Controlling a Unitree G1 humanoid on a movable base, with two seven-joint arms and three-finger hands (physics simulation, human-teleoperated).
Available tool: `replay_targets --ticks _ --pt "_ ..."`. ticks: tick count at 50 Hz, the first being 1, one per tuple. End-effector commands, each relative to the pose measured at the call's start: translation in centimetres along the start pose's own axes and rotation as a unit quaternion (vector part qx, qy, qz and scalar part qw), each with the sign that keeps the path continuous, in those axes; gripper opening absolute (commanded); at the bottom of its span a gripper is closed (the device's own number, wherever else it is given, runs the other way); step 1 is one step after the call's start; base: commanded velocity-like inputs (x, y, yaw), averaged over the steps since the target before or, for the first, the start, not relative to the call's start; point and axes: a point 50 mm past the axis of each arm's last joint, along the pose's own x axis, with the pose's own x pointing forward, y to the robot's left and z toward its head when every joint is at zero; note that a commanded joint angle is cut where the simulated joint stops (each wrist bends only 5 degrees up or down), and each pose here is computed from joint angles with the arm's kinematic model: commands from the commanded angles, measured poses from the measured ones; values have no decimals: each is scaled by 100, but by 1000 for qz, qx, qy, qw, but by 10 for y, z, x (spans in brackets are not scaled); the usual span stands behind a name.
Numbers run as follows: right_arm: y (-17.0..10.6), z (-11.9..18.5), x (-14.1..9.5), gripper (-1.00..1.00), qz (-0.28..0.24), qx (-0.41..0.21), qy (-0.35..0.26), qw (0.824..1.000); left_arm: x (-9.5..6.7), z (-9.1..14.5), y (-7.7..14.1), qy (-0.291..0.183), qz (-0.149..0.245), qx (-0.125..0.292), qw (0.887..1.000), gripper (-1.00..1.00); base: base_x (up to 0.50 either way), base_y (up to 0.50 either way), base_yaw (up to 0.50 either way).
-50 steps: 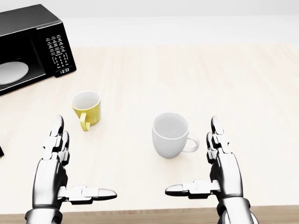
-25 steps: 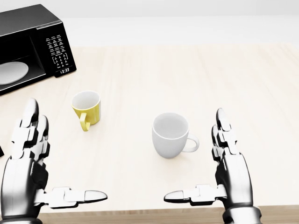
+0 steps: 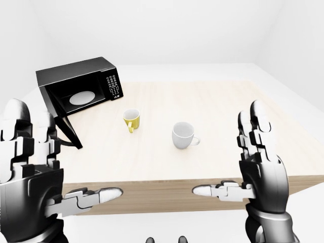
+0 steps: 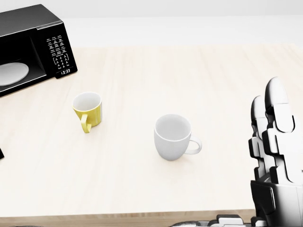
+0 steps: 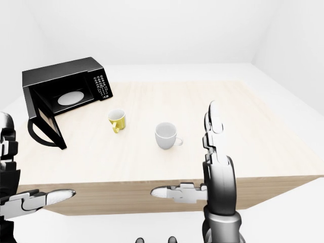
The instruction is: Close the microwave.
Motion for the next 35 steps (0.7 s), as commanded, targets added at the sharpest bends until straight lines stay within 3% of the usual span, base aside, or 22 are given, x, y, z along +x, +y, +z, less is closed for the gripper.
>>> replay_targets --ticks 1,20,24,35 --pt "-3 16 -7 100 -13 -14 -18 1000 -5 6 2 45 -48 18 998 100 0 0 0" --pt "-5 14 -9 100 -31 -24 -6 999 -9 3 3 73 -59 19 995 100 0 0 0" --pt "-5 14 -10 100 -34 -41 2 999 -9 3 3 80 -72 23 994 100 0 47 0" --pt "-1 14 -11 100 -26 -46 5 999 -10 2 4 87 -58 14 994 100 0 50 0"
